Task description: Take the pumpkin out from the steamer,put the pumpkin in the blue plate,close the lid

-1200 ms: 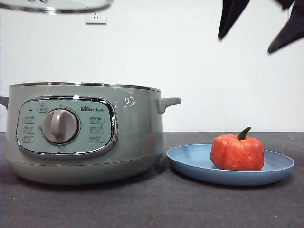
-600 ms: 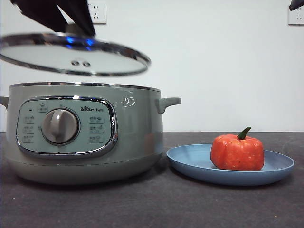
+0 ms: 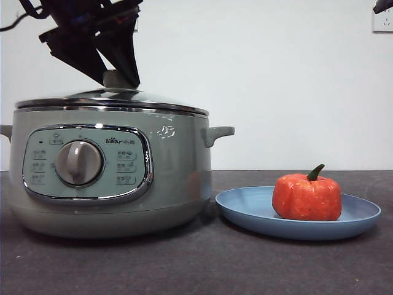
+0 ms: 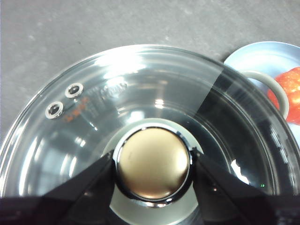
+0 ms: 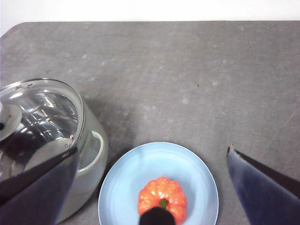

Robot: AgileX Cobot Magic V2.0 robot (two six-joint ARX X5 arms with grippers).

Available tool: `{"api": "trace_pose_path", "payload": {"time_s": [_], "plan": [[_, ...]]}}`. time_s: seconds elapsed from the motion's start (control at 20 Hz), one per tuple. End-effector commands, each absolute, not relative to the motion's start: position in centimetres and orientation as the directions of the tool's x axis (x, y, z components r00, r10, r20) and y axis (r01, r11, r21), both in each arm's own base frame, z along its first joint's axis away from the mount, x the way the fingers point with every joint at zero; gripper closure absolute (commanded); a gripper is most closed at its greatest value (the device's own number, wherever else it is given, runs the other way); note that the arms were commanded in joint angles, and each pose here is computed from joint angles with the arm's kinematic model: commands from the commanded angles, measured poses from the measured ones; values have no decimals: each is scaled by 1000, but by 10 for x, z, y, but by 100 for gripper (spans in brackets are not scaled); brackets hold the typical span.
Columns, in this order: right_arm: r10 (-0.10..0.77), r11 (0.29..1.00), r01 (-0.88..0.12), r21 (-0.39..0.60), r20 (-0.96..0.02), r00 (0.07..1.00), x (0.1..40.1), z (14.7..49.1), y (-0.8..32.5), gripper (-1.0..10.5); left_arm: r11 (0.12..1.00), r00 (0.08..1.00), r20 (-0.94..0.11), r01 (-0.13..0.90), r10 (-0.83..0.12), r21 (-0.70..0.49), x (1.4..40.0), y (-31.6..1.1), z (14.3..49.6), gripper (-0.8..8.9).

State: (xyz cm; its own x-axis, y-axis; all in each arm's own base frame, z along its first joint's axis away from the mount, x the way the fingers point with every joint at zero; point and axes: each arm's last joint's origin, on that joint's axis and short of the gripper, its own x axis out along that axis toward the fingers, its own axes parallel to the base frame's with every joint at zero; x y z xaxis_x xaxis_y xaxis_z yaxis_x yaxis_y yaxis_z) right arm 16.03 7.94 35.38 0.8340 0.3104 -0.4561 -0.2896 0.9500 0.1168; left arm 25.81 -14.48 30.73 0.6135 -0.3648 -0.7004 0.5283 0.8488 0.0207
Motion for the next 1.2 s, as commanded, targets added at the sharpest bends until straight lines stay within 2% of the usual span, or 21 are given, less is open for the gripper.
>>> {"api": "trace_pose_path", "payload": {"time_s": [0.05, 0.3, 0.35, 0.5, 0.55, 1.2], "plan": [[307, 951, -284, 120, -456, 835, 161, 353, 80, 414, 842, 629, -676, 539, -383, 24, 261, -147, 311, 823], [307, 951, -285, 120, -456, 835, 161, 353, 80, 414, 842, 616, -692, 539, -376, 22, 260, -147, 310, 802], [307, 951, -285, 120, -456, 835, 161, 353, 80, 414, 842, 612, -698, 539, -373, 22, 259, -146, 309, 762], [308, 951, -286, 120, -456, 835, 161, 353, 80, 414, 844, 605, -707, 536, -366, 22, 259, -145, 309, 516], [308, 951, -286, 120, -456, 835, 161, 353, 80, 414, 844, 604, -708, 536, -365, 22, 259, -145, 308, 472], [302, 952, -283, 114, -491, 817, 159, 349, 79, 414, 849, 628, -688, 527, -362, 34, 248, -139, 326, 468]]}}
